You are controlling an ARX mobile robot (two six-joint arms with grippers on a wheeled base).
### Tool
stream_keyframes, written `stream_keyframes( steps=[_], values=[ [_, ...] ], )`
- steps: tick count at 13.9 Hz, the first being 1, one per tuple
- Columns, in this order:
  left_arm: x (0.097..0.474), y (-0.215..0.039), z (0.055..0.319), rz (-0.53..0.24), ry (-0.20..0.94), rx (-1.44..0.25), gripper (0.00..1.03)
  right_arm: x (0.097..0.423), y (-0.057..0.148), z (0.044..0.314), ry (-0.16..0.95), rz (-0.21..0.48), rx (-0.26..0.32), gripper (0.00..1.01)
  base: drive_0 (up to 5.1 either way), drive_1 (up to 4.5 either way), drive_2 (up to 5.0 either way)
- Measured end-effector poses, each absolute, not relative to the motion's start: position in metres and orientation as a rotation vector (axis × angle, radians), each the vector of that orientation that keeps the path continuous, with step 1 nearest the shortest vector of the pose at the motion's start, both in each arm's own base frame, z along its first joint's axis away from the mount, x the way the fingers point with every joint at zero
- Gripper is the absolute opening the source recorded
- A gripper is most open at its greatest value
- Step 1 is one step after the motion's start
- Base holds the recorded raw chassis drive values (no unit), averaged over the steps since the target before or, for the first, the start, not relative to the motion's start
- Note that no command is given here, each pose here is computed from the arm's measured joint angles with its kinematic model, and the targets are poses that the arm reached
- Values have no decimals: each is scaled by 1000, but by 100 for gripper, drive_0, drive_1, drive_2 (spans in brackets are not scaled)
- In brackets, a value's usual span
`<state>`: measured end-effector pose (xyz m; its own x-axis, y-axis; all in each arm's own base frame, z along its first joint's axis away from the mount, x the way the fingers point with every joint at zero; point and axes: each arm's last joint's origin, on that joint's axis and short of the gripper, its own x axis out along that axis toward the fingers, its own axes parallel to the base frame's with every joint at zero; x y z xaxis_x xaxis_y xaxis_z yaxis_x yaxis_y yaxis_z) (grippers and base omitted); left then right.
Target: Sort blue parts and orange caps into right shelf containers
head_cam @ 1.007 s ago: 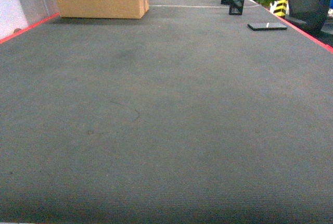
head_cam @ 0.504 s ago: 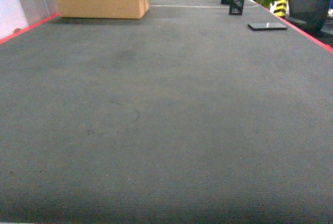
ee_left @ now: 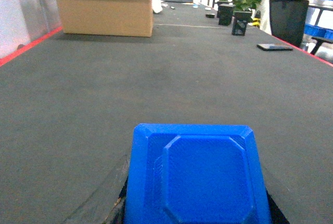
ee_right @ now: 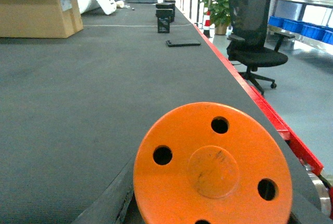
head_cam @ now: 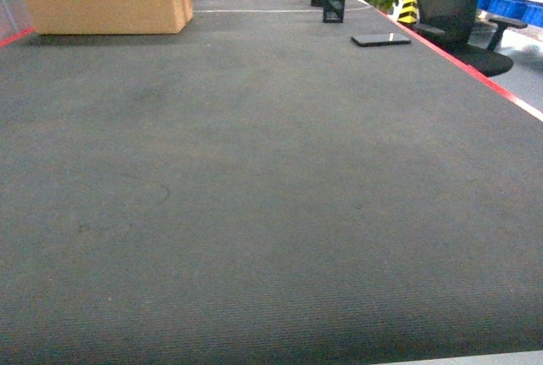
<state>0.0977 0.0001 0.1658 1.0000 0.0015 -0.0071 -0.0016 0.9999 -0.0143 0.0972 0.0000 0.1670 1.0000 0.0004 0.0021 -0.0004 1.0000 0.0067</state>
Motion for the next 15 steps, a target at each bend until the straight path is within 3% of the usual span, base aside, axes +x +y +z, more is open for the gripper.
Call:
stream_keyframes(
  steps=[15],
  values=[
    [98,0,166,1,7,-14,42,97,0,167,-2,0,7,44,-159,-159,-159]
  ],
)
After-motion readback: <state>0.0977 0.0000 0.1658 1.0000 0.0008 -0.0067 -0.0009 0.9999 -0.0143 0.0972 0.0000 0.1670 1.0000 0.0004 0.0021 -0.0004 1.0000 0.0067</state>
